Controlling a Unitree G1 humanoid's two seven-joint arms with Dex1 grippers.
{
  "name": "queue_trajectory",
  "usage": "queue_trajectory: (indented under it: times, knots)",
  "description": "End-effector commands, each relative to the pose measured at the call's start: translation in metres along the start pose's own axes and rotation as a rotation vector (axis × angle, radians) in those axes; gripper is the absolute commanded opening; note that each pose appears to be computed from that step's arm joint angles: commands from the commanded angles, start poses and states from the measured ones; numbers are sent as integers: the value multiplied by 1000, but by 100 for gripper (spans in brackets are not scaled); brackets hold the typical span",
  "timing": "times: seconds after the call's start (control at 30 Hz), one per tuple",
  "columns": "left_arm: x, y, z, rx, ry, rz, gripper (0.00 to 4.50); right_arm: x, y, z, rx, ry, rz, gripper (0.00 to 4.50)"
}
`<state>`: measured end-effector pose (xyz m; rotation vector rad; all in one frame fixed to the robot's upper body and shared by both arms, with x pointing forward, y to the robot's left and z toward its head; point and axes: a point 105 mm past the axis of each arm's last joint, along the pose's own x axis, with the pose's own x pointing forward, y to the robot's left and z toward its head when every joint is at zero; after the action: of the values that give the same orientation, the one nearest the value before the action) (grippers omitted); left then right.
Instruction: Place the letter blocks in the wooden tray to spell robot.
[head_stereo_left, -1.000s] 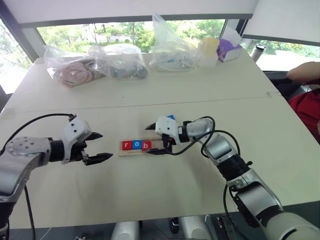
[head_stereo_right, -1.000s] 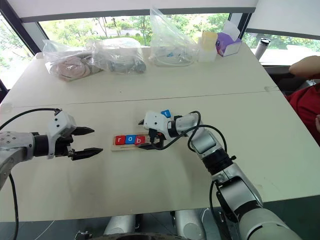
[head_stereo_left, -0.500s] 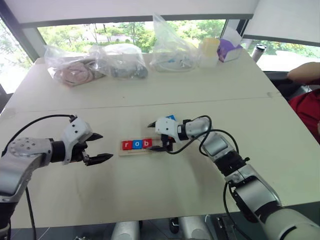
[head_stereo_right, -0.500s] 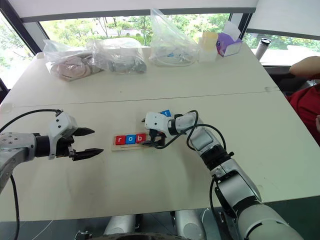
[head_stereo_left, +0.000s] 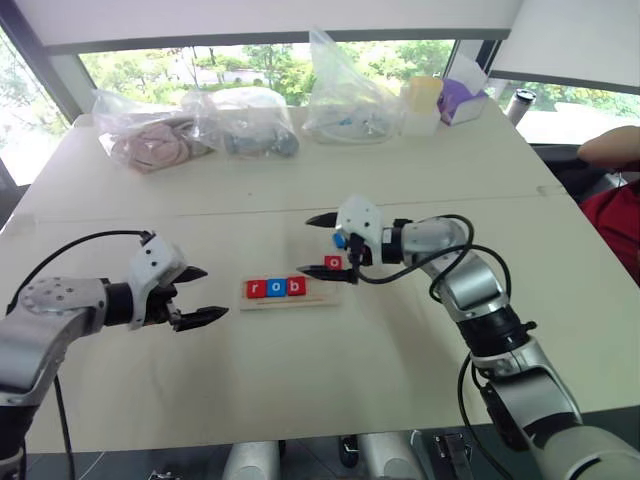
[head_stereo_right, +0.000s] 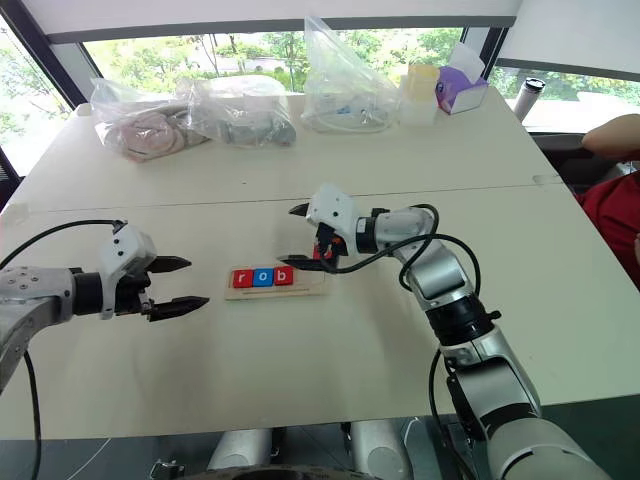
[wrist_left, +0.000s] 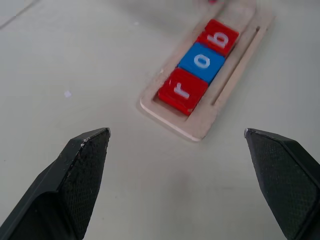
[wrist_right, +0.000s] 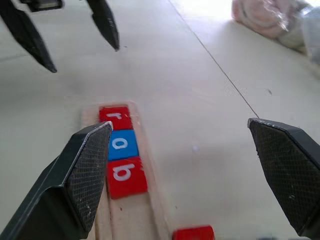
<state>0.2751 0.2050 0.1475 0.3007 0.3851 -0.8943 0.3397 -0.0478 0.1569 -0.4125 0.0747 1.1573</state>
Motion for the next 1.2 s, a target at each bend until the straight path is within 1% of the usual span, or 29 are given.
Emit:
queue_trajectory:
  times: [0.03,0.07,0.13,0.2,0.3,0.4,0.5,0.6,0.73,0.83,0.97,1.07,1.1,1.17,1.2]
  knots:
    - [-4,1,19,36,-50,11,450,-5,-10,-26,234,131,-173,446]
    - [-2,1,16,39,-36,9,450,-2,-9,-27,349,128,-210,446]
    - [0,0,12,40,-23,7,450,2,2,-20,476,122,-206,446]
    - [1,-2,12,37,-25,5,450,1,4,-18,538,141,-241,446]
    - [4,-2,13,36,-29,3,450,-10,-1,-25,622,211,-382,446]
    - [8,-2,12,35,-30,-4,450,-16,1,-27,686,252,-444,446]
    - [14,-2,10,39,-29,-12,450,-16,4,-29,715,288,-477,446]
    - [21,-3,14,33,-60,-19,450,-10,8,-34,743,332,-494,446]
    - [29,-6,11,21,-82,-13,450,9,12,-40,766,369,-491,446]
    - [31,-6,9,14,-92,0,450,14,10,-42,775,381,-500,446]
    - [32,-6,5,7,-94,20,450,25,13,-48,756,422,-501,446]
    - [33,-6,5,5,-102,29,450,35,24,-55,723,473,-473,446]
    - [33,-6,5,2,-108,32,450,39,30,-58,700,497,-457,423]
    - [34,-6,5,0,-114,38,450,45,42,-64,662,536,-424,360]
    - [35,-6,5,0,-115,40,450,47,45,-66,656,545,-417,304]
